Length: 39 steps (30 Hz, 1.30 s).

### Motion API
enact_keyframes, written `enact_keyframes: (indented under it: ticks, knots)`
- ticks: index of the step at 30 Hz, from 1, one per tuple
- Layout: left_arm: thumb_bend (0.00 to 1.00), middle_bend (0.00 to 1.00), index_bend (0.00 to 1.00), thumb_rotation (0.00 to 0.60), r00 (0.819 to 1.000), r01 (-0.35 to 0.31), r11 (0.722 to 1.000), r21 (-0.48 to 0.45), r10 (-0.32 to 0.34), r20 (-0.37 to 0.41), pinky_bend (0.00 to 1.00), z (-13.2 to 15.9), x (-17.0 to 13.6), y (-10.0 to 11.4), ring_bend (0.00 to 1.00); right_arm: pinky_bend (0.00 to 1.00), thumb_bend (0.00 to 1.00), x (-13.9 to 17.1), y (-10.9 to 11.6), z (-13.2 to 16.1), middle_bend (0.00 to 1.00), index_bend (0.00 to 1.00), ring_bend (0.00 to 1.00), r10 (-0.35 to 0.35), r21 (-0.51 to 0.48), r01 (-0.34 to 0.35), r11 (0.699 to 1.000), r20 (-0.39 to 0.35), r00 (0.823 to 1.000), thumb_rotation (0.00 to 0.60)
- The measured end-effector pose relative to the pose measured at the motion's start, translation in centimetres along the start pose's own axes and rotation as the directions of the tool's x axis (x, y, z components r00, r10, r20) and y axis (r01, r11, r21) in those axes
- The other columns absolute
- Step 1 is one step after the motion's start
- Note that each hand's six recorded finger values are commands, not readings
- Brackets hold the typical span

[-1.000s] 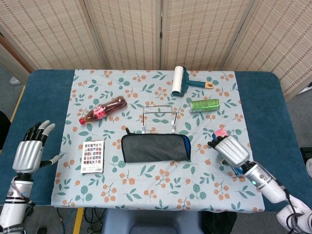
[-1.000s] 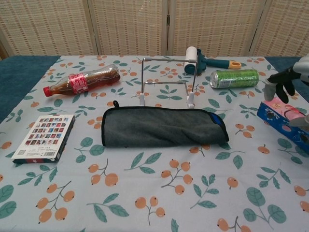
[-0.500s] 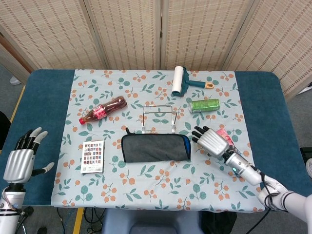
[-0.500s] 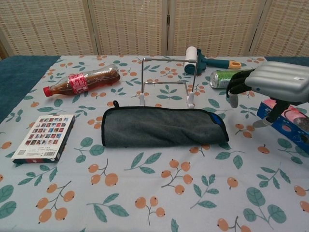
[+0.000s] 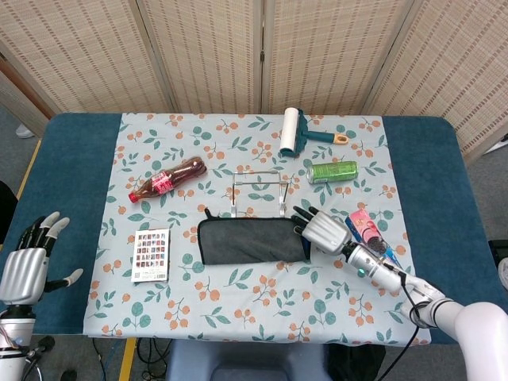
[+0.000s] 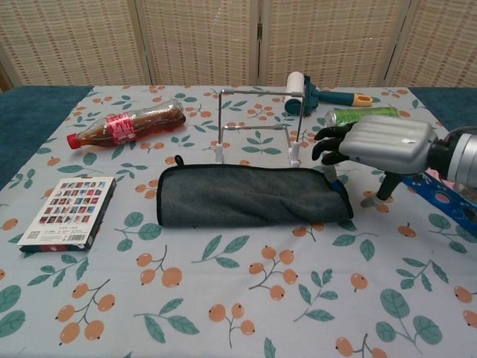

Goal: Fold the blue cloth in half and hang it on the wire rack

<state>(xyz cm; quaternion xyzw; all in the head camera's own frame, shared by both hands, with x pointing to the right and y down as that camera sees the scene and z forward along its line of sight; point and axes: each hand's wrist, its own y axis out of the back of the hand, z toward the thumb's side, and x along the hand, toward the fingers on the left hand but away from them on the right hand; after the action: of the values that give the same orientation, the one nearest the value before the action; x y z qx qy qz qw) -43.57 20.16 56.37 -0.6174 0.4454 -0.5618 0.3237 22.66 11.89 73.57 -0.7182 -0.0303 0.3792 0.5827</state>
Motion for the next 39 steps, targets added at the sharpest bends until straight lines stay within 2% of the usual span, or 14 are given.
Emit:
enact_keyframes:
  ticks: [15,20,32,36,39]
  knots:
    - [0.1,0.0,0.13,0.6,1.0,-0.015,1.0,-0.008,0.014,-0.018,0.11,-0.7,-0.5,0.3,0.0,0.28,0.11,-2.2,-0.4,0.9,0.2,0.43,0.07,0.01,0.014,-0.009,1.0,-0.012,1.0,0.6]
    - [0.1,0.0,0.13,0.6,1.0,-0.021,1.0,-0.009,0.021,-0.014,0.11,-0.7,-0.7,0.4,0.0,0.28,0.21,-2.5,-0.2,1.0,0.2,0.43,0.07,0.008,0.011,-0.008,1.0,-0.012,1.0,0.6]
    - [0.1,0.0,0.12,0.6,0.999,-0.034,0.999,-0.013,0.033,-0.009,0.11,-0.7,-1.0,0.7,0.0,0.28,0.25,-3.0,0.3,1.3,0.22,0.43,0.07,0.004,-0.005,-0.004,1.0,-0.014,1.0,0.6]
    - [0.1,0.0,0.12,0.6,0.999,-0.036,0.999,-0.016,0.036,-0.007,0.11,-0.7,-1.1,0.8,0.0,0.28,0.32,-3.4,0.6,1.6,0.24,0.43,0.08,-0.003,-0.015,0.003,1.0,-0.016,1.0,0.6]
    - [0.1,0.0,0.12,0.6,0.999,-0.041,0.999,-0.021,0.041,-0.01,0.11,-0.8,-1.2,0.9,0.0,0.28,0.37,-3.5,0.6,1.8,0.28,0.48,0.1,-0.005,-0.019,0.004,1.0,-0.015,1.0,0.6]
